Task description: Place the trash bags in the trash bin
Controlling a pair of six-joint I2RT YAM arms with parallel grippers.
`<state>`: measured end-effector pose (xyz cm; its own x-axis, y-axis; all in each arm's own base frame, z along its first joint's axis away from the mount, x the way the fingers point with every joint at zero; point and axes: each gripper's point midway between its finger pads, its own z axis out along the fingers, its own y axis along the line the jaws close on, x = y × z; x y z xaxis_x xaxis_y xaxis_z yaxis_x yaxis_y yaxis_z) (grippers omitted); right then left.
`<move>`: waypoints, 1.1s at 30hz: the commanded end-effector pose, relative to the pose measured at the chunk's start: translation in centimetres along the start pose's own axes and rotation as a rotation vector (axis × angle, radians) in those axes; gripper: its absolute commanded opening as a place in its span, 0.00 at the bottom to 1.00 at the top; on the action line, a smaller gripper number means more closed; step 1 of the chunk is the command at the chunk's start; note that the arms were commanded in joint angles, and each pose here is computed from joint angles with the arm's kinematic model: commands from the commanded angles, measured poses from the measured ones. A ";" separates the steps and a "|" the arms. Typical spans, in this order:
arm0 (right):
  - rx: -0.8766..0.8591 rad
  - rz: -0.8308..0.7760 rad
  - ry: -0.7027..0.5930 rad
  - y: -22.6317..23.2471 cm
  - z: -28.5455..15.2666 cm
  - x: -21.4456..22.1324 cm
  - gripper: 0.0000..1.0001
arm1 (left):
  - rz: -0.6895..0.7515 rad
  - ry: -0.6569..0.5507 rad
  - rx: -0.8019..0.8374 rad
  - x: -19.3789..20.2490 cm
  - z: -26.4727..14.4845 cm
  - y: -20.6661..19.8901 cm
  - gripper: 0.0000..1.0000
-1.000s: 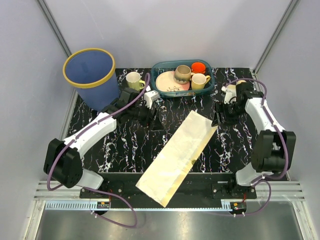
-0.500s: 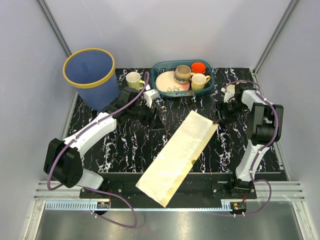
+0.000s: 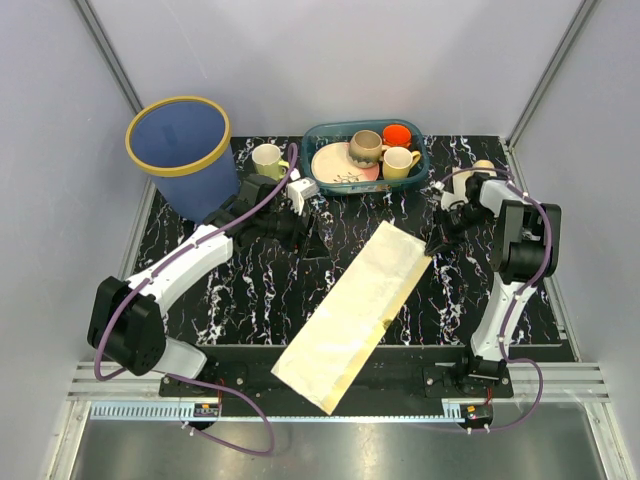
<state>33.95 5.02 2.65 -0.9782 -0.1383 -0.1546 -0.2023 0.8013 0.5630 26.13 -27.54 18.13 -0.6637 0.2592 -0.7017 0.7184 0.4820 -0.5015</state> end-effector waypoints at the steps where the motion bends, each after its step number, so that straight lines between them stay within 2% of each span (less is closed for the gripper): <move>1: -0.025 -0.031 -0.002 0.6 -0.3 -0.2 0.01 | 0.054 -0.078 0.014 -2.8 -0.6 -0.8 0.77; 5: -0.006 -0.107 -0.142 2.8 -4.5 -4.8 0.00 | 0.053 -0.088 -0.002 -3.0 -1.0 -0.7 0.77; 6: 0.013 -0.169 -0.224 4.1 -7.0 -7.6 0.00 | 0.045 -0.096 -0.006 -3.1 -1.4 -0.8 0.77; 8: 0.028 -0.221 -0.304 5.9 -10.3 -10.0 0.00 | 0.023 -0.111 -0.015 -3.4 -1.9 -0.3 0.77; 9: 0.052 -0.289 -0.388 7.6 -13.4 -12.3 0.00 | 0.017 -0.119 -0.015 -3.5 -2.3 -0.3 0.77; 12: 0.076 -0.362 -0.461 10.5 -17.8 -14.0 0.00 | 0.014 -0.141 -0.040 -3.7 -3.2 0.2 0.77; 13: 0.081 -0.349 -0.420 10.6 -18.0 -13.0 0.00 | 0.014 -0.149 -0.044 -3.8 -3.4 0.3 0.77; 14: 0.071 -0.336 -0.367 10.0 -17.1 -12.5 0.07 | 0.016 -0.152 -0.038 -3.8 -3.6 0.1 0.77; 15: 0.072 -0.352 -0.344 10.0 -17.3 -12.2 0.18 | 0.018 -0.155 -0.029 -3.6 -3.8 0.0 0.79; 17: 0.085 -0.297 -0.201 7.6 -14.8 -9.5 0.59 | 0.022 -0.150 -0.003 -3.3 -3.8 -0.5 0.80; 18: 0.090 -0.285 -0.167 6.9 -14.0 -8.9 0.67 | 0.017 -0.148 -0.006 -3.2 -3.8 -0.5 0.81; 19: 0.112 -0.285 -0.148 5.8 -13.3 -8.6 0.70 | 0.007 -0.143 -0.007 -3.0 -3.7 -0.4 0.82; 20: 0.107 -0.253 -0.103 4.9 -11.9 -7.3 0.70 | 0.005 -0.140 -0.005 -2.9 -3.6 -0.4 0.82; 23: 0.170 -0.179 -0.104 2.8 -10.1 -6.4 0.70 | -0.003 -0.124 -0.002 -2.6 -3.5 -0.3 0.82; 25: 0.206 -0.151 -0.115 1.7 -9.3 -6.3 0.67 | 0.004 -0.132 0.002 -2.7 -3.5 -0.4 0.82; 27: 0.215 -0.101 -0.105 0.7 -7.7 -5.4 0.58 | -0.006 -0.134 0.009 -2.7 -3.4 -0.4 0.82; 33: 0.205 -0.068 -0.038 -1.8 -3.8 -3.3 0.52 | -0.023 -0.127 0.028 -2.8 -3.0 -0.4 0.82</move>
<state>35.88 2.21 6.24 -0.9688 -0.1840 -0.1659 -0.2379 0.8779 0.4156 26.80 -25.22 20.52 -0.6738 0.1609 -0.7212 0.6828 0.5087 -0.5244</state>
